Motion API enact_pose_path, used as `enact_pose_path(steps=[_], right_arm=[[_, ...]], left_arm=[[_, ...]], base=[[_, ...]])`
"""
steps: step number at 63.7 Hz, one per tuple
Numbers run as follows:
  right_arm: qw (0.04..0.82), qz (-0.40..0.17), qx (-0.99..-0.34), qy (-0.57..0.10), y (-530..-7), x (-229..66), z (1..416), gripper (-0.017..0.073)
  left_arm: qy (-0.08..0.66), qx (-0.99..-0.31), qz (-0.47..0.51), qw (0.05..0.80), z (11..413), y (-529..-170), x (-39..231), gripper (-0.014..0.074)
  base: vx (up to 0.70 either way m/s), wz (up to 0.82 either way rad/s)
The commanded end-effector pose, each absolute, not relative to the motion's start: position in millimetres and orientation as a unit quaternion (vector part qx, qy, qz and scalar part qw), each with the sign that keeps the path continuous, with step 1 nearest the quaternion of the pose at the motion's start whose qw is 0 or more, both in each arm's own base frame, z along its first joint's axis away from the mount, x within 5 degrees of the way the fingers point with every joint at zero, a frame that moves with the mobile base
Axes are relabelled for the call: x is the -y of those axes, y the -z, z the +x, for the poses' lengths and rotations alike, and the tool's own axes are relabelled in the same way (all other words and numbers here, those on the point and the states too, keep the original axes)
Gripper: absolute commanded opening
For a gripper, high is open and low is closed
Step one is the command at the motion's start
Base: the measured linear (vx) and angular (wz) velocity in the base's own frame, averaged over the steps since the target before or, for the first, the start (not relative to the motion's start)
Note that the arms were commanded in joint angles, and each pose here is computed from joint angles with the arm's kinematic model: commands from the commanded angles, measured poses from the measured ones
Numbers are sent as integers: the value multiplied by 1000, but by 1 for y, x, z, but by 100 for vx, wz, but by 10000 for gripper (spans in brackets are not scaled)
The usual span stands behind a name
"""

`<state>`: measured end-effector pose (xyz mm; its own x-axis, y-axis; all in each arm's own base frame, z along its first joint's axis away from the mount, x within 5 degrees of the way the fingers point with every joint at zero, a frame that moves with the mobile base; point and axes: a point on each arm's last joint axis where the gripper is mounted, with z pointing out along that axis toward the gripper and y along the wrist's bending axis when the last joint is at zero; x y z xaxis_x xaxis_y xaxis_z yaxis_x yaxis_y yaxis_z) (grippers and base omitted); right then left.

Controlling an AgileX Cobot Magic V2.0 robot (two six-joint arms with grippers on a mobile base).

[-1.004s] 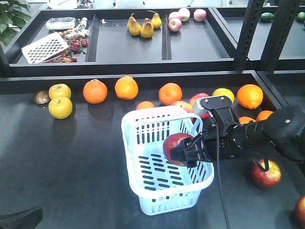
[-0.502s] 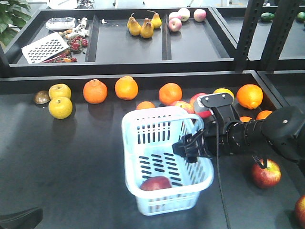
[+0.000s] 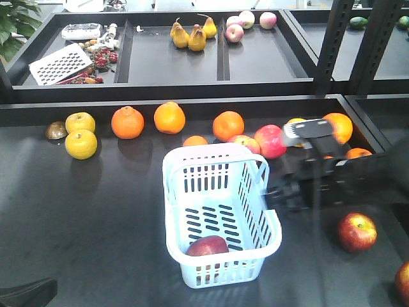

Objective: Pick three apples into basket with both arms
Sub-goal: 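Lift the apple and carry it over the basket with the right gripper, then open the right gripper to drop the apple into the basket, then move the right gripper to a second red apple and grasp it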

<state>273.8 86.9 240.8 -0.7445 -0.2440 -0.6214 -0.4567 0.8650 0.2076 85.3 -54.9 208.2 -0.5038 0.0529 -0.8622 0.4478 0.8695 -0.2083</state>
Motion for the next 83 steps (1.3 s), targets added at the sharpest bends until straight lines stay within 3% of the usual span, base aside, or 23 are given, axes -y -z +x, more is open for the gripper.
enact_pose_path(steps=[1, 16, 23, 32, 43, 51, 60, 83], right_arm=[[331, -156, -921, -130, -261, -59, 275, -13], [317, -33, -947, -43, -255, 19, 279, 4], [297, -12, -954, -29, -243, 42, 281, 55], [268, -7, -963, -29, -226, 55, 295, 238], [238, -9, -970, -41, -212, 61, 326, 566], [198, -4, -979, -53, -199, 65, 346, 695], [173, -4, -984, -47, -186, 65, 364, 701], [117, -18, -993, -27, -148, 66, 382, 611]], left_arm=[[218, -819, 132, 513, 90, -222, 56, -8], [218, -819, 132, 513, 90, -222, 56, -7], [218, -819, 132, 513, 90, -222, 56, -7], [218, -819, 132, 513, 90, -222, 56, -6], [218, -819, 132, 513, 90, -222, 56, -6], [218, -819, 132, 513, 90, -222, 56, -6], [218, -819, 132, 513, 90, -222, 56, -6], [218, -819, 132, 513, 90, -222, 56, -6]], base=[[0, 0], [0, 0], [0, 0], [0, 0], [0, 0], [0, 0], [0, 0], [0, 0]])
